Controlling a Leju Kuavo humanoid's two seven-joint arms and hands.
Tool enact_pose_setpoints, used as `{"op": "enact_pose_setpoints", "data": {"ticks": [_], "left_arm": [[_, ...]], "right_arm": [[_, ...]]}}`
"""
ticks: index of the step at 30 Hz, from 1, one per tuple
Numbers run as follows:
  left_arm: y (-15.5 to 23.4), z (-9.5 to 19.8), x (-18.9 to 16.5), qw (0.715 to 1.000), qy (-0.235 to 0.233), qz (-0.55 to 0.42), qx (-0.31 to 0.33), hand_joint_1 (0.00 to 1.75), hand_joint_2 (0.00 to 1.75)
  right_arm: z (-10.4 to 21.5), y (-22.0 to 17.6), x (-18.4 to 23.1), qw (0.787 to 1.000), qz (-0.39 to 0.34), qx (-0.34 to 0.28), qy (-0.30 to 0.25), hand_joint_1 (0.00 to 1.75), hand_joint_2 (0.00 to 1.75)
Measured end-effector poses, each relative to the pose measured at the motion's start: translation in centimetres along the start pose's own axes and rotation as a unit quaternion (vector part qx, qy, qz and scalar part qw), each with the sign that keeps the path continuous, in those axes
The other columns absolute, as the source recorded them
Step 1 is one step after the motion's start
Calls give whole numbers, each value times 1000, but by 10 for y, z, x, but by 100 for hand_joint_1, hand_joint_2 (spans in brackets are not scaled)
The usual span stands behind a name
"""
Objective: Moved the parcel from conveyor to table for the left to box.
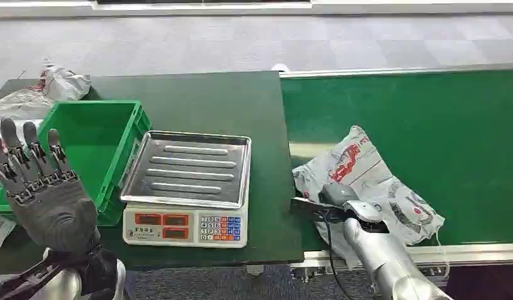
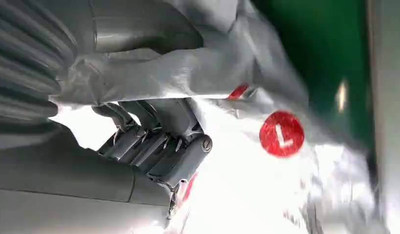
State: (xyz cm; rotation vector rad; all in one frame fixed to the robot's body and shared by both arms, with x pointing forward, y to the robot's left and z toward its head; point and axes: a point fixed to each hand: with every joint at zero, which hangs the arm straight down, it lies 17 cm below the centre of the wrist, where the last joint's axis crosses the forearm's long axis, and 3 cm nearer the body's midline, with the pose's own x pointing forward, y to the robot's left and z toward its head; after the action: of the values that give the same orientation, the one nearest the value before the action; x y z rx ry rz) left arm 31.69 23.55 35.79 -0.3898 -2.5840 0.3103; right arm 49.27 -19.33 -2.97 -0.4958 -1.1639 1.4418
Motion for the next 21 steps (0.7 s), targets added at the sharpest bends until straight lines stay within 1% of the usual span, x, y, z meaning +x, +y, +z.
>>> {"op": "enact_pose_setpoints", "data": {"ticks": [2,6,10,12,15,16,18,21], "left_arm": [[1,1,5,1000,-3,-4,1,0,175],[1,3,12,1000,-6,-8,2,0,175],[2,3,17,1000,-10,-10,4,0,175],[2,3,18,1000,-10,-9,3,0,175],[1,4,16,1000,-7,-5,0,0,175],[1,5,14,1000,-6,-4,1,0,175],[1,5,13,1000,-4,-4,1,0,175],[1,6,11,1000,-1,-3,2,0,175]], "right_arm": [[-5,-45,2,996,16,-83,13,175,175],[-5,-102,9,986,22,-163,32,175,175],[4,-158,18,966,24,-253,46,175,175],[16,-192,21,949,25,-309,55,175,175],[44,-250,25,911,30,-405,69,175,175],[51,-266,26,901,31,-427,72,175,175],[61,-285,28,889,29,-452,74,175,175],[69,-296,30,881,26,-466,73,175,175]]}}
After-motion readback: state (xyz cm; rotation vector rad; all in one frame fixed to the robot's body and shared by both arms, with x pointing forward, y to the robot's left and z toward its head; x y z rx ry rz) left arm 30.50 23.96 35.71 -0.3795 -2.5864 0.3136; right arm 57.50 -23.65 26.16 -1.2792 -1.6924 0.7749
